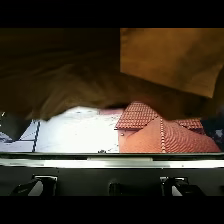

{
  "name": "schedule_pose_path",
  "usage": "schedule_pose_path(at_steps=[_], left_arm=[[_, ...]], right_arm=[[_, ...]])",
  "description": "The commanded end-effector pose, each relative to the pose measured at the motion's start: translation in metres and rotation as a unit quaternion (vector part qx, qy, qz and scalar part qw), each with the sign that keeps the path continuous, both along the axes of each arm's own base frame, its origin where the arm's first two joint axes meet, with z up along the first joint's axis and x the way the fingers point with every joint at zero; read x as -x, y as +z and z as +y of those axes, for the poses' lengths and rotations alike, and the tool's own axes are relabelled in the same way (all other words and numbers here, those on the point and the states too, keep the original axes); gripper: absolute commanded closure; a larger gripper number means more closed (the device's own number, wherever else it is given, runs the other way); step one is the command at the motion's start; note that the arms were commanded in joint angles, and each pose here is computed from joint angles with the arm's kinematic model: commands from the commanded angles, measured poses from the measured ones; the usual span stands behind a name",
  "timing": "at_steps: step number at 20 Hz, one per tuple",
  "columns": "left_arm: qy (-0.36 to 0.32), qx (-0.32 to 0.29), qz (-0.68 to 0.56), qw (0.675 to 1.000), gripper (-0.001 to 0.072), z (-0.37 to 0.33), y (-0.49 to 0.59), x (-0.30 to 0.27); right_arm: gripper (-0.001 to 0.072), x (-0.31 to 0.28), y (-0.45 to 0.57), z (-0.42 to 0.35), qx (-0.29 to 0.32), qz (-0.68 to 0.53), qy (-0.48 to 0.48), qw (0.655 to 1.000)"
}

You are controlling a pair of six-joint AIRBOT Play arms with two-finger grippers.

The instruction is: Fold the clothes and pants, and hang the long-sleeved shirts on hangers.

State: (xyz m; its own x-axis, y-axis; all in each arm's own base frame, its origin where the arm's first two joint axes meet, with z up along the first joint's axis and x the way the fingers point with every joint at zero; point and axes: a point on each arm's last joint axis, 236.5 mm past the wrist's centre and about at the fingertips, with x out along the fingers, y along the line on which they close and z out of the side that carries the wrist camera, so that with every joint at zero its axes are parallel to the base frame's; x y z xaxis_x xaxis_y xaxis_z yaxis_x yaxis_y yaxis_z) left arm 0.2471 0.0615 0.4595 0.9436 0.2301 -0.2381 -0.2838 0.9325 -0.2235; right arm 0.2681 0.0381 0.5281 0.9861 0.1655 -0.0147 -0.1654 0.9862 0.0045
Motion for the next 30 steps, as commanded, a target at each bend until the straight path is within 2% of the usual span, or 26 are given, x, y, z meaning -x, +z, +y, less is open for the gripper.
schedule_pose_path(at_steps=[1, 5, 9, 11, 14, 18, 22, 28, 30], left_arm=[[0.014, 0.009, 0.018, 1.0, 0.0696, 0.006, -0.013, 0.002], [-0.083, 0.047, 0.152, 0.984, 0.0696, -0.012, -0.106, -0.089], [-0.096, 0.067, 0.334, 0.935, 0.0695, 0.005, -0.272, -0.178], [-0.092, 0.049, 0.386, 0.917, 0.0696, 0.009, -0.351, -0.222], [-0.099, 0.014, 0.408, 0.908, 0.0696, -0.002, -0.441, -0.281], [-0.086, -0.001, 0.392, 0.916, 0.0696, -0.013, -0.487, -0.337], [-0.088, -0.001, 0.384, 0.919, 0.0696, -0.019, -0.471, -0.348], [-0.086, 0.027, 0.526, 0.846, 0.0693, -0.023, -0.508, -0.281], [-0.11, 0.047, 0.56, 0.82, 0.0693, -0.037, -0.525, -0.264]], right_arm=[[0.0687, -0.018, -0.03, -0.006, -0.028, 0.063, -0.015, 0.998], [0.0687, -0.108, -0.14, -0.001, -0.049, 0.234, -0.007, 0.971], [0.0687, -0.191, -0.288, -0.002, -0.05, 0.409, -0.011, 0.911], [0.0687, -0.226, -0.357, -0.003, -0.052, 0.467, -0.015, 0.882], [0.0687, -0.275, -0.443, -0.005, -0.06, 0.501, -0.024, 0.863], [0.0687, -0.319, -0.501, -0.006, -0.084, 0.487, -0.035, 0.869], [0.0687, -0.319, -0.51, -0.007, -0.086, 0.493, -0.039, 0.865], [0.0687, -0.269, -0.535, -0.002, -0.073, 0.594, -0.031, 0.801], [0.0687, -0.257, -0.547, -0.002, -0.068, 0.62, -0.03, 0.781]])
